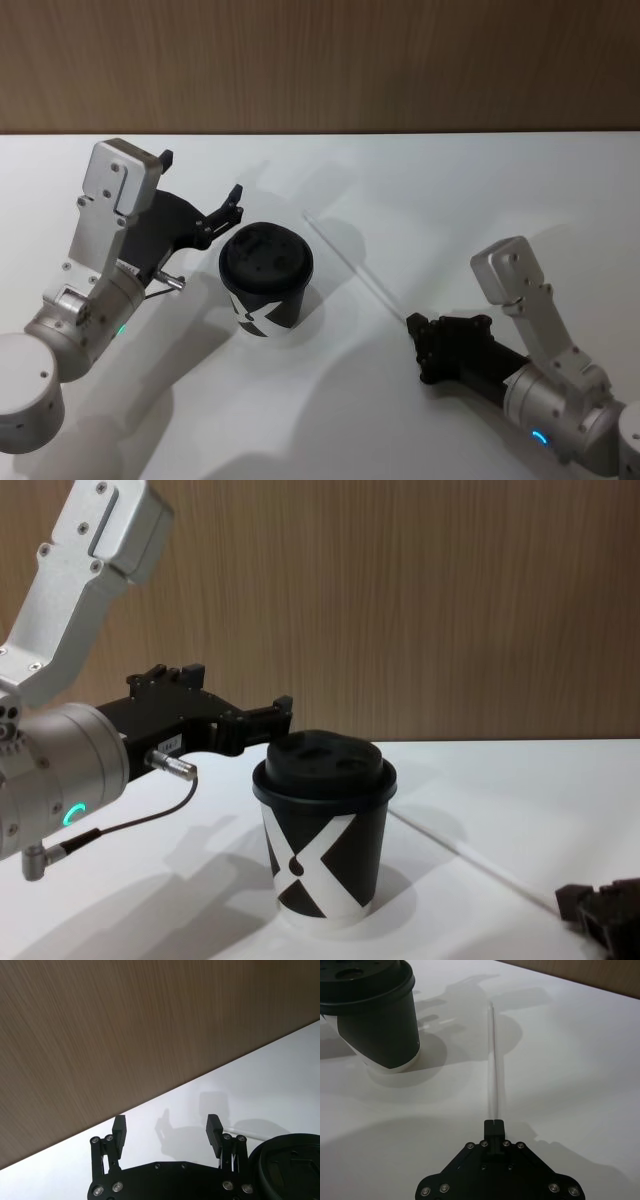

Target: Pick up the straw with one hand, pass it to the other hand, and insert it into the cup.

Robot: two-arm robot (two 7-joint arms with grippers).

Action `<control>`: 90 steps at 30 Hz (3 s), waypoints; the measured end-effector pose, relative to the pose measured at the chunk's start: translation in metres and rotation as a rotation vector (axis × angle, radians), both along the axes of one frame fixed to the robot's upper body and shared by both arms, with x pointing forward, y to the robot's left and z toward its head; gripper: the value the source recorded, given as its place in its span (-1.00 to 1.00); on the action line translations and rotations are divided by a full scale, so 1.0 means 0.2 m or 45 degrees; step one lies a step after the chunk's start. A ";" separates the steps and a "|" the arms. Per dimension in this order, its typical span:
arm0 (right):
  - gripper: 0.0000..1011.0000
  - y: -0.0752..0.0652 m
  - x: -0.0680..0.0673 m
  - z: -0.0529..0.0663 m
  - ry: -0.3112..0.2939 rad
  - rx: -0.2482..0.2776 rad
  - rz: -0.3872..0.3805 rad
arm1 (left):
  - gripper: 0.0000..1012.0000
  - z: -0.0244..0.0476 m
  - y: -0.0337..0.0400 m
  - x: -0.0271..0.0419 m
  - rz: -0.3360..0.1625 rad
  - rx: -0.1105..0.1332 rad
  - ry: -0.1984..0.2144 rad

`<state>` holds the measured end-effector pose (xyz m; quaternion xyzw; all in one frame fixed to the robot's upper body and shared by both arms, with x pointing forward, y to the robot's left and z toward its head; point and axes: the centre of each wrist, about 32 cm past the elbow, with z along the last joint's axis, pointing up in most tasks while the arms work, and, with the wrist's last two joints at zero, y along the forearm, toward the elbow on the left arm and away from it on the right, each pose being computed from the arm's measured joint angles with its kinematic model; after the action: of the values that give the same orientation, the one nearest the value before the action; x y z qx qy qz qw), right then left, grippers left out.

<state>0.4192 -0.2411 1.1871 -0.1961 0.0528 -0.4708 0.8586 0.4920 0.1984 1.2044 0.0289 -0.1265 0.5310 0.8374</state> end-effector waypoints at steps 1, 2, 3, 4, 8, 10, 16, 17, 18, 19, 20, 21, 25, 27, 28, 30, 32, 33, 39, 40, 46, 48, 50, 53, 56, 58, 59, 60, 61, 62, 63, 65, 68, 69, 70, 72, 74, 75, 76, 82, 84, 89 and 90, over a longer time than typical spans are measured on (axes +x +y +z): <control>-1.00 0.00 0.00 0.00 -0.010 0.002 -0.003 | 0.98 0.000 0.000 0.000 0.000 0.000 0.000; -1.00 0.00 0.00 0.00 -0.015 0.004 -0.005 | 0.98 0.000 0.000 0.000 0.000 0.000 0.000; -1.00 0.00 0.01 0.01 -0.027 0.006 -0.008 | 0.98 0.000 0.000 0.000 0.000 0.000 0.000; -1.00 0.00 0.01 0.01 -0.034 0.008 -0.011 | 0.98 0.000 0.000 0.000 0.000 0.000 0.000; -1.00 -0.01 0.02 0.02 -0.074 0.017 -0.024 | 0.98 0.000 0.000 0.000 0.000 0.000 0.000; -1.00 -0.01 0.03 0.03 -0.102 0.023 -0.032 | 0.98 0.000 0.000 0.000 0.000 0.000 0.000; -1.00 -0.03 0.05 0.06 -0.171 0.039 -0.055 | 0.98 0.000 0.000 0.000 0.000 0.000 0.000; -1.00 -0.03 0.06 0.07 -0.191 0.045 -0.061 | 0.98 0.000 0.000 0.000 0.000 0.000 0.000; -1.00 -0.03 0.06 0.08 -0.202 0.050 -0.065 | 0.98 0.000 0.000 0.000 0.000 0.000 0.000; -1.00 -0.04 0.06 0.09 -0.213 0.055 -0.068 | 0.98 0.000 0.000 0.000 0.000 0.000 0.000; -1.00 -0.04 0.07 0.10 -0.237 0.069 -0.075 | 0.98 0.000 0.000 0.000 0.000 0.000 0.000; -1.00 -0.05 0.07 0.10 -0.248 0.076 -0.078 | 0.98 0.000 0.000 0.000 0.000 0.000 0.000; -1.00 -0.06 0.09 0.14 -0.303 0.123 -0.095 | 0.98 0.000 0.000 0.000 0.000 0.000 0.000; -1.00 -0.07 0.10 0.15 -0.332 0.154 -0.105 | 0.98 0.000 0.000 0.000 0.000 0.000 0.000; -1.00 -0.07 0.10 0.16 -0.343 0.167 -0.109 | 0.98 0.000 0.000 0.000 0.000 0.000 0.000; -1.00 -0.08 0.11 0.18 -0.372 0.204 -0.117 | 0.98 0.000 0.000 0.000 0.000 0.000 0.000; -1.00 -0.09 0.12 0.19 -0.391 0.230 -0.120 | 0.98 0.000 0.000 0.000 0.000 0.000 0.000; -1.00 -0.09 0.12 0.20 -0.406 0.259 -0.121 | 0.98 0.000 0.000 0.000 0.000 0.000 0.000; -1.00 -0.09 0.11 0.25 -0.457 0.372 -0.116 | 0.98 0.005 0.001 -0.002 -0.005 -0.003 -0.002; -1.00 -0.09 0.11 0.25 -0.463 0.384 -0.115 | 0.98 0.008 0.002 -0.003 -0.008 -0.005 -0.002; -1.00 -0.09 0.09 0.28 -0.485 0.461 -0.096 | 0.98 0.047 0.017 -0.011 -0.057 -0.041 -0.005; -1.00 -0.08 0.08 0.29 -0.490 0.488 -0.089 | 0.98 0.068 0.026 -0.014 -0.082 -0.059 -0.006; -1.00 -0.07 0.07 0.30 -0.496 0.512 -0.079 | 0.98 0.082 0.032 -0.016 -0.104 -0.075 -0.004; -1.00 -0.07 0.05 0.30 -0.499 0.536 -0.070 | 0.98 0.109 0.042 -0.019 -0.150 -0.105 0.003; -1.00 -0.06 0.05 0.30 -0.499 0.551 -0.061 | 0.98 0.138 0.052 -0.021 -0.194 -0.136 0.010; -1.00 -0.05 0.03 0.31 -0.500 0.568 -0.050 | 0.98 0.163 0.061 -0.020 -0.234 -0.165 0.016; -1.00 -0.05 0.03 0.31 -0.500 0.573 -0.046 | 0.98 0.181 0.067 -0.020 -0.258 -0.183 0.018; -1.00 -0.05 0.03 0.31 -0.500 0.577 -0.042 | 0.98 0.181 0.067 -0.020 -0.258 -0.183 0.018; -1.00 -0.05 0.03 0.31 -0.500 0.580 -0.039 | 0.98 0.197 0.072 -0.018 -0.282 -0.202 0.021; -1.00 -0.04 0.02 0.31 -0.500 0.587 -0.031 | 0.98 0.205 0.075 -0.018 -0.300 -0.216 0.026; -1.00 -0.04 0.02 0.31 -0.499 0.591 -0.027 | 0.98 0.213 0.077 -0.017 -0.313 -0.225 0.027; -1.00 -0.03 0.01 0.31 -0.499 0.596 -0.020 | 0.98 0.240 0.085 -0.015 -0.352 -0.257 0.029; -1.00 -0.03 0.01 0.31 -0.501 0.606 -0.003 | 0.98 0.277 0.095 -0.010 -0.408 -0.310 0.035; -1.00 -0.02 0.00 0.31 -0.501 0.609 0.007 | 0.98 0.286 0.097 -0.008 -0.423 -0.321 0.037; -1.00 -0.02 0.00 0.31 -0.503 0.611 0.012 | 0.98 0.303 0.101 -0.005 -0.446 -0.345 0.039; -1.00 -0.01 0.00 0.31 -0.507 0.614 0.030 | 0.98 0.323 0.105 -0.002 -0.471 -0.373 0.040; -1.00 -0.01 0.00 0.31 -0.514 0.615 0.047 | 0.98 0.347 0.110 0.003 -0.502 -0.409 0.041; -1.00 -0.01 0.00 0.31 -0.518 0.615 0.054 | 0.98 0.357 0.112 0.006 -0.511 -0.421 0.039; -1.00 0.00 0.00 0.31 -0.521 0.616 0.060 | 0.98 0.371 0.114 0.008 -0.533 -0.447 0.042; -1.00 0.00 0.01 0.31 -0.542 0.611 0.107 | 0.98 0.424 0.124 0.022 -0.599 -0.530 0.048; -1.00 0.00 0.01 0.30 -0.546 0.609 0.119 | 0.98 0.436 0.125 0.025 -0.613 -0.546 0.049; -1.00 0.01 0.02 0.30 -0.556 0.603 0.147 | 0.98 0.468 0.124 0.035 -0.660 -0.592 0.072; -1.00 0.01 0.02 0.30 -0.557 0.602 0.155 | 0.98 0.476 0.123 0.038 -0.670 -0.603 0.081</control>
<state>0.4233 -0.2391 1.2473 0.1115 -0.0369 -0.4243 0.8979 0.4996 0.2230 1.2996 -0.1831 0.0232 0.3104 0.9325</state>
